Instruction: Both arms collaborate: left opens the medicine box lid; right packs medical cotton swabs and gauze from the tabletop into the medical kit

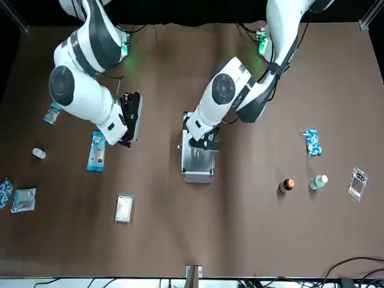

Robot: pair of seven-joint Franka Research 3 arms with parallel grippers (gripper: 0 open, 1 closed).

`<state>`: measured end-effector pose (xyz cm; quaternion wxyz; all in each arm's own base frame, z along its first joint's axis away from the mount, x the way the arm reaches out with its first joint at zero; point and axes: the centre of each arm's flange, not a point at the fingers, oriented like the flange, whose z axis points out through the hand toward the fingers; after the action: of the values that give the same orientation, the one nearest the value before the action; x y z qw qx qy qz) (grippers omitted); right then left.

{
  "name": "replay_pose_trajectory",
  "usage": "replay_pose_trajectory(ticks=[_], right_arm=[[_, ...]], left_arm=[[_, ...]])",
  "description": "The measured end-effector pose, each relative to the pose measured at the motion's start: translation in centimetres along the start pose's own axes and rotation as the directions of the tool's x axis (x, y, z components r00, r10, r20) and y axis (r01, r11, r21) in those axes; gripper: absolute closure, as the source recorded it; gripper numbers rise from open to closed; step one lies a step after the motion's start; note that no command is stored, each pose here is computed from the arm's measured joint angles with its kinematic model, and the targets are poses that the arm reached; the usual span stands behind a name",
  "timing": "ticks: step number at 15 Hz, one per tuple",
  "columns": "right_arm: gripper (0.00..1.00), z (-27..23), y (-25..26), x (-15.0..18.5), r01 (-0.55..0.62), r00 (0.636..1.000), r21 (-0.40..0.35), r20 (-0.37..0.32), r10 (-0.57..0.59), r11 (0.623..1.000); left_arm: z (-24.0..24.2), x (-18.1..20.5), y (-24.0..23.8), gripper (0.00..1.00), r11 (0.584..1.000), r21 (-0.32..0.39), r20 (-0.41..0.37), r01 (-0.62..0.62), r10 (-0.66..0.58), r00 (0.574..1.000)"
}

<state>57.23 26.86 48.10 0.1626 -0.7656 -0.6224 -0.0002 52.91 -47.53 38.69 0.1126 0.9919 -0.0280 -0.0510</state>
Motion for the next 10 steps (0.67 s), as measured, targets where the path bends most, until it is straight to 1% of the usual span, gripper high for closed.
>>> replay_pose_trajectory(ticks=[1, 2, 3, 4, 7, 10], right_arm=[[0.01, 0.5, 0.4, 0.0, 0.044, 0.998, 0.010, -0.044, -0.043, 0.999], [0.01, 1.9, 1.6, -0.3, 0.121, 0.984, 0.006, -0.130, -0.119, 0.993], [0.01, 3.0, 2.1, -0.5, 0.152, 0.974, 0.003, -0.169, -0.149, 0.988], [0.01, 3.0, 2.1, -0.5, 0.152, 0.974, 0.003, -0.169, -0.149, 0.988], [0.01, 7.9, 3.3, -1.4, 0.239, 0.934, 0.019, -0.277, -0.225, 0.971], [0.01, 11.6, 4.5, -2.0, 0.276, 0.896, 0.011, -0.366, -0.253, 0.961]], left_arm=[[0.5, 0.1, 0.1, 0.00, 1.000, -0.002, -0.002, 0.014, -0.014, 1.000], [1.4, 0.7, -0.4, 0.00, 0.999, 0.003, -0.007, 0.044, -0.044, 0.999], [1.7, 1.1, -0.9, 0.00, 0.998, 0.010, -0.012, 0.064, -0.064, 0.998], [1.7, 1.1, -0.9, 0.00, 0.998, 0.010, -0.012, 0.064, -0.064, 0.998], [1.9, 2.1, -2.0, 0.00, 0.995, 0.021, -0.021, 0.098, -0.098, 0.995], [3.3, 1.5, -1.3, 0.01, 0.996, 0.043, -0.017, 0.075, -0.074, 0.997]])
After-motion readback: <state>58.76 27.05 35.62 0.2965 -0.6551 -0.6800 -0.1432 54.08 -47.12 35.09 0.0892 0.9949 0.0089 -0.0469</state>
